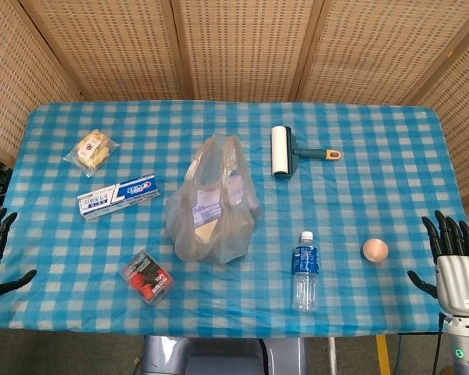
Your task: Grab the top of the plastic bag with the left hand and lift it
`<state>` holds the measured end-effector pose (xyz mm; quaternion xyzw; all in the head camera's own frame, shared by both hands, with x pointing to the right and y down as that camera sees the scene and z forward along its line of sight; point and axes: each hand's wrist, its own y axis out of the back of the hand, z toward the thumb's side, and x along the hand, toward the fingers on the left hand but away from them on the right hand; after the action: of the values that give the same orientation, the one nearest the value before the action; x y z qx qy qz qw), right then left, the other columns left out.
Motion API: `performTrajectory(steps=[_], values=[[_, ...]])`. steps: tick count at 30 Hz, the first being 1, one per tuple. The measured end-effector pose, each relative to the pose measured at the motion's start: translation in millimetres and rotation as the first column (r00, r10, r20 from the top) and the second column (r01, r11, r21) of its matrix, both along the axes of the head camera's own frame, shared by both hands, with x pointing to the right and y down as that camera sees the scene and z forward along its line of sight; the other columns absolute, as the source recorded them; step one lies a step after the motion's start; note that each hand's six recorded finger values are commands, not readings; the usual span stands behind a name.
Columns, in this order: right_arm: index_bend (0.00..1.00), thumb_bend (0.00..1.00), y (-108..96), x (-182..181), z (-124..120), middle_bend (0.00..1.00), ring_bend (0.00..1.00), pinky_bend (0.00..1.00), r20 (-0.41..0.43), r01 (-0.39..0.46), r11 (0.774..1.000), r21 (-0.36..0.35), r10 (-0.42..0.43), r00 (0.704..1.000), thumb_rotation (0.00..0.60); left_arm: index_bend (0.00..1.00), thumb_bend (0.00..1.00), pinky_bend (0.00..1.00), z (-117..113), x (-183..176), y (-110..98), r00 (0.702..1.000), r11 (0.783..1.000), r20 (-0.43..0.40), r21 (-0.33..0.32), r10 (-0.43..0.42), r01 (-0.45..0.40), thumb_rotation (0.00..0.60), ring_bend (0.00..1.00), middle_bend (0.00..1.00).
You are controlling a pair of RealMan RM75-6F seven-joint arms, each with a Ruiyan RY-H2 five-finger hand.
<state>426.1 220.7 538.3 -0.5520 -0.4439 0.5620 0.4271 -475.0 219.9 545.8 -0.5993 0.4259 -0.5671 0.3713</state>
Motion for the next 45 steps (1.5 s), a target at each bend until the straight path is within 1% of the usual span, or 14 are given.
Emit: performTrajectory(steps=[7,11,14,17,19,20,21,24,27,30,33,36,39,45], values=[[0.00,0.00,0,2,1,0.00,0.00,0.00,-0.002,-0.008,1.000,-0.006,0.008,1.000,0.600,0.00,0.00,0.00,5,3,-1,1.000,1.000,-0.029,-0.020,0.007,-0.008,0.600,0.00,0.00],[0.00,0.00,-2,5,2,0.00,0.00,0.00,-0.007,-0.017,1.000,-0.009,0.017,1.000,0.600,0.00,0.00,0.00,8,12,-6,0.992,0.999,-0.124,-0.040,0.013,-0.018,0.600,0.00,0.00],[0.00,0.00,-4,7,6,0.00,0.00,0.00,-0.012,-0.022,1.000,-0.020,0.022,1.000,0.600,0.00,0.00,0.00,11,26,-15,0.964,0.998,-0.267,-0.061,0.013,-0.030,0.600,0.00,0.00],[0.00,0.00,-6,9,10,0.00,0.00,0.00,-0.016,-0.031,0.999,-0.032,0.030,0.999,0.600,0.00,0.00,0.00,13,47,-31,0.894,0.995,-0.448,-0.085,0.009,-0.052,0.600,0.00,0.00],[0.00,0.00,-7,10,12,0.00,0.00,0.00,-0.021,-0.036,0.999,-0.034,0.036,0.999,0.600,0.00,0.00,0.00,13,66,-44,0.818,0.992,-0.575,-0.105,0.003,-0.077,0.600,0.00,0.00],[0.00,0.00,-8,11,12,0.00,0.00,0.00,-0.025,-0.041,0.999,-0.034,0.040,0.999,0.600,0.00,0.00,0.00,13,76,-50,0.780,0.989,-0.626,-0.114,-0.001,-0.090,0.600,0.00,0.00],[0.00,0.00,-9,12,13,0.00,0.00,0.00,-0.029,-0.046,0.998,-0.034,0.045,0.999,0.600,0.00,0.00,0.00,12,90,-60,0.724,0.985,-0.690,-0.129,-0.008,-0.112,0.600,0.00,0.00],[0.00,0.00,-11,16,14,0.00,0.00,0.00,-0.038,-0.059,0.998,-0.032,0.057,0.998,0.600,0.00,0.00,0.00,9,134,-82,0.582,0.965,-0.812,-0.180,-0.037,-0.190,0.600,0.00,0.00],[0.00,0.00,-13,19,14,0.00,0.00,0.00,-0.045,-0.070,0.997,-0.031,0.069,0.997,0.600,0.00,0.00,0.00,-1,180,-98,0.473,0.936,-0.879,-0.212,-0.057,-0.282,0.600,0.00,0.00],[0.00,0.00,-14,23,15,0.00,0.00,0.00,-0.052,-0.083,0.996,-0.030,0.082,0.995,0.600,0.00,0.00,0.00,-16,217,-107,0.380,0.908,-0.921,-0.229,-0.085,-0.351,0.600,0.00,0.00],[0.00,0.00,-14,27,16,0.00,0.00,0.00,-0.058,-0.097,0.995,-0.033,0.095,0.994,0.600,0.00,0.00,0.00,-29,244,-112,0.306,0.884,-0.944,-0.244,-0.122,-0.398,0.600,0.00,0.00],[0.00,0.00,-15,31,17,0.00,0.00,0.00,-0.063,-0.108,0.993,-0.035,0.106,0.992,0.600,0.00,0.00,0.00,-39,263,-117,0.248,0.871,-0.957,-0.250,-0.154,-0.424,0.600,0.00,0.00],[0.00,0.00,-15,35,17,0.00,0.00,0.00,-0.068,-0.119,0.992,-0.038,0.116,0.991,0.600,0.00,0.00,0.00,-42,273,-124,0.219,0.868,-0.959,-0.261,-0.182,-0.423,0.600,0.00,0.00],[0.00,0.00,-16,36,19,0.00,0.00,0.00,-0.070,-0.123,0.992,-0.042,0.120,0.990,0.600,0.00,0.00,0.00,-35,287,-138,0.200,0.861,-0.942,-0.329,-0.270,-0.387,0.600,0.00,0.00]])
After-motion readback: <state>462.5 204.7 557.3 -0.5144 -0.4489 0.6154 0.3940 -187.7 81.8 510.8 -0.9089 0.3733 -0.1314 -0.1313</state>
